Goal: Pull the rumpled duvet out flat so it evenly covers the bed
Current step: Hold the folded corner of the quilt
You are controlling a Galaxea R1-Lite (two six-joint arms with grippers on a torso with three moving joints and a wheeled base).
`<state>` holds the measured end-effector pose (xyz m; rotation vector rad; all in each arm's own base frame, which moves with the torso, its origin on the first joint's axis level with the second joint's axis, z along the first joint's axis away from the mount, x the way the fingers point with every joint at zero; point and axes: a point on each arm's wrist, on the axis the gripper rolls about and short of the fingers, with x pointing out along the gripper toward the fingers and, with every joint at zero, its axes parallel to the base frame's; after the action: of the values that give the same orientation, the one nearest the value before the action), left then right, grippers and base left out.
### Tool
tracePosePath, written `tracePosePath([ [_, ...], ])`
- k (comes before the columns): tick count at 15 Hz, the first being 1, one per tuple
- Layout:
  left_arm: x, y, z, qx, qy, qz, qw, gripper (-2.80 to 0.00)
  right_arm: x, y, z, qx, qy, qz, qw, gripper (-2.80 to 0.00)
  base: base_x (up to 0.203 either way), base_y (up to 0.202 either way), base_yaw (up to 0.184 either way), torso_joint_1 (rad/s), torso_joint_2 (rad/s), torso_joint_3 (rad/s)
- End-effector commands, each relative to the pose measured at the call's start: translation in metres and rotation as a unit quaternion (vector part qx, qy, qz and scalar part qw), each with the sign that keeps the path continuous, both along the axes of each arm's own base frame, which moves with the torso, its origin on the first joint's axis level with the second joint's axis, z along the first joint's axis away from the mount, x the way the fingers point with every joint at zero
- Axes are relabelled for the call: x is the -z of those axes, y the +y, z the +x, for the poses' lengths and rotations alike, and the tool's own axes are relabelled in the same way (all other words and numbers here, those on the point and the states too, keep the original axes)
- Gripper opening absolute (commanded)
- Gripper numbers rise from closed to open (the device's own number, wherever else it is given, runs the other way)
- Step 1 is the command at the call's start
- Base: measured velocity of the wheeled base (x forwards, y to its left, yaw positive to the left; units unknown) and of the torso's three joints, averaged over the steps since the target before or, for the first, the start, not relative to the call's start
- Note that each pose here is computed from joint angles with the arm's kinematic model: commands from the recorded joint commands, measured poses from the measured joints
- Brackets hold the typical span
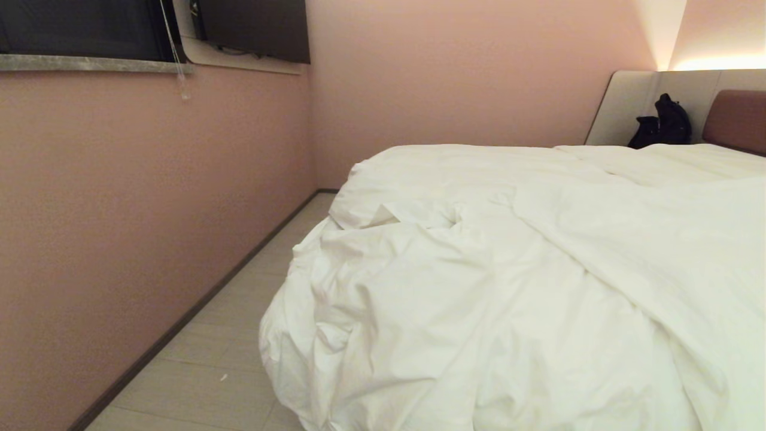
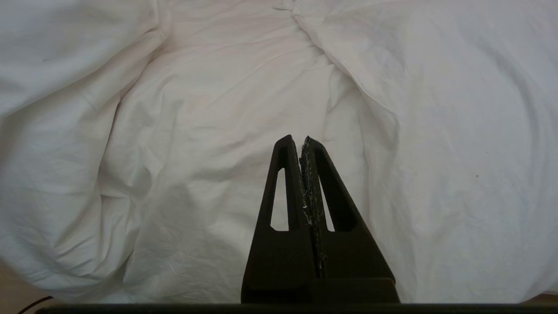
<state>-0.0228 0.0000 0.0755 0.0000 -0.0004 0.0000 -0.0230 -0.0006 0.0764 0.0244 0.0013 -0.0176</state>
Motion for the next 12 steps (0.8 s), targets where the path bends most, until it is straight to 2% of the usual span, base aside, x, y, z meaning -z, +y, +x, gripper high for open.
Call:
tracePosePath([
  [1,0.000,0.000,0.000,0.000,0.000,0.000,1.0000,-2.80,0.000,0.000,0.000,0.000,0.001,0.000,1.000,-2.80,0.000,0.000,0.000,0.000,0.00,0.000],
  [6,-0.001,0.000,0.000,-0.001,-0.001,-0.001,1.0000,-2.80,0.000,0.000,0.000,0.000,-0.001,0.000,1.000,-2.80,0.000,0.000,0.000,0.000,0.00,0.000],
  [8,-0.015,0.000,-0.005,0.004,-0.024,-0.006,0.9997,-2.80,0.000,0.000,0.000,0.000,0.000,0.000,1.000,-2.80,0.000,0.000,0.000,0.000,0.00,0.000],
  [9,-0.020,-0.001,-0.007,0.014,-0.026,-0.006,0.9995,-2.80,0.000,0.000,0.000,0.000,-0.001,0.000,1.000,-2.80,0.000,0.000,0.000,0.000,0.00,0.000],
  [11,-0.045,-0.003,-0.018,0.072,-0.039,-0.007,0.9966,-2.80,0.000,0.000,0.000,0.000,-0.001,0.000,1.000,-2.80,0.000,0.000,0.000,0.000,0.00,0.000],
  [12,-0.053,-0.004,-0.021,0.099,-0.022,-0.020,0.9947,-2.80,0.000,0.000,0.000,0.000,-0.001,0.000,1.000,-2.80,0.000,0.000,0.000,0.000,0.00,0.000],
])
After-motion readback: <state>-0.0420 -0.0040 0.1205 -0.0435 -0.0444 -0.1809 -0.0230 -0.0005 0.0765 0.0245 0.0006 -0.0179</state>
